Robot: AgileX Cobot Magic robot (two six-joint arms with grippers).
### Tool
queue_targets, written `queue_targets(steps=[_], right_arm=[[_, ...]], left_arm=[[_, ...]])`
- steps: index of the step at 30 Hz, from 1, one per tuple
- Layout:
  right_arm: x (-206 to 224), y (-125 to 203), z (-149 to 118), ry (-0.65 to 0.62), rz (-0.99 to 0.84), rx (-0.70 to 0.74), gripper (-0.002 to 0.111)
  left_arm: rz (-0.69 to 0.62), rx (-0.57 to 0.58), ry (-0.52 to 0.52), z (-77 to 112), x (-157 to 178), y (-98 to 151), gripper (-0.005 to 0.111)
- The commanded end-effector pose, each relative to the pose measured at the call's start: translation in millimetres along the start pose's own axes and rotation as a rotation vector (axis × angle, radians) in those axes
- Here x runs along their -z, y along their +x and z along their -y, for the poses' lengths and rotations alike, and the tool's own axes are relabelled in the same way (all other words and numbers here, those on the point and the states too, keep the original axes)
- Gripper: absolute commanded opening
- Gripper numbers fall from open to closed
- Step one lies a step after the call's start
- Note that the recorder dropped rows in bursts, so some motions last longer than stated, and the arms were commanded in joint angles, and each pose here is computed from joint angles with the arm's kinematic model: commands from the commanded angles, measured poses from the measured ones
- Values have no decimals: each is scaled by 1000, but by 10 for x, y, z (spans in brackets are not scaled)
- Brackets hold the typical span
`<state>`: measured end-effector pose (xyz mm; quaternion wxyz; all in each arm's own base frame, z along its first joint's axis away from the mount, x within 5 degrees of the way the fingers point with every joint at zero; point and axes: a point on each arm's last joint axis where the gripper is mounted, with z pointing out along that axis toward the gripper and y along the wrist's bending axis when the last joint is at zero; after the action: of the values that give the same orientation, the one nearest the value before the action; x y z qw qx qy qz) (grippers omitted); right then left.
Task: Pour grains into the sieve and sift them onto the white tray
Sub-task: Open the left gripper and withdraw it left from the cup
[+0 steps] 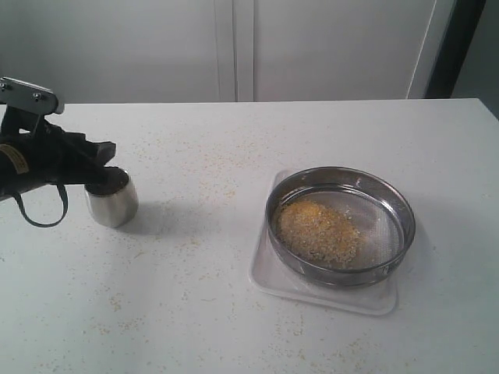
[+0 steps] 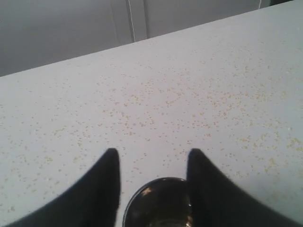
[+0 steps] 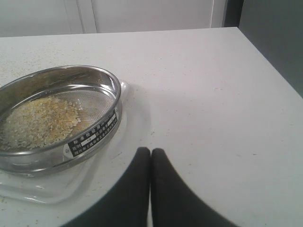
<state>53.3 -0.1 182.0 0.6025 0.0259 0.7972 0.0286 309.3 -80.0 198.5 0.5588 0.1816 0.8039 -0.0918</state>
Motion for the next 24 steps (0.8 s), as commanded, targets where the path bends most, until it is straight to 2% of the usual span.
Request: queue_targets(steps=[1,2,3,8,12,18,24], right_arm=[[-2,0,5,7,17,1,0],[-2,0,5,7,17,1,0],[-2,0,5,7,17,1,0],[-2,0,5,7,17,1,0],[-2,0,5,7,17,1,0],[-2,0,5,7,17,1,0],[-2,0,5,7,17,1,0]], left_arm=[[-72,36,-31,-26,113,-12,13],[-92,35,-38,-31,131,-9,3],[-103,31,-43,-35,147,-12,0],[-128,32,-62,-47,222,-48,0],[-182,82,-94,-65,313,-61,0],[-359,215,-187,-107,474,29,0],[-605,250,-287,-144,666,187,0]])
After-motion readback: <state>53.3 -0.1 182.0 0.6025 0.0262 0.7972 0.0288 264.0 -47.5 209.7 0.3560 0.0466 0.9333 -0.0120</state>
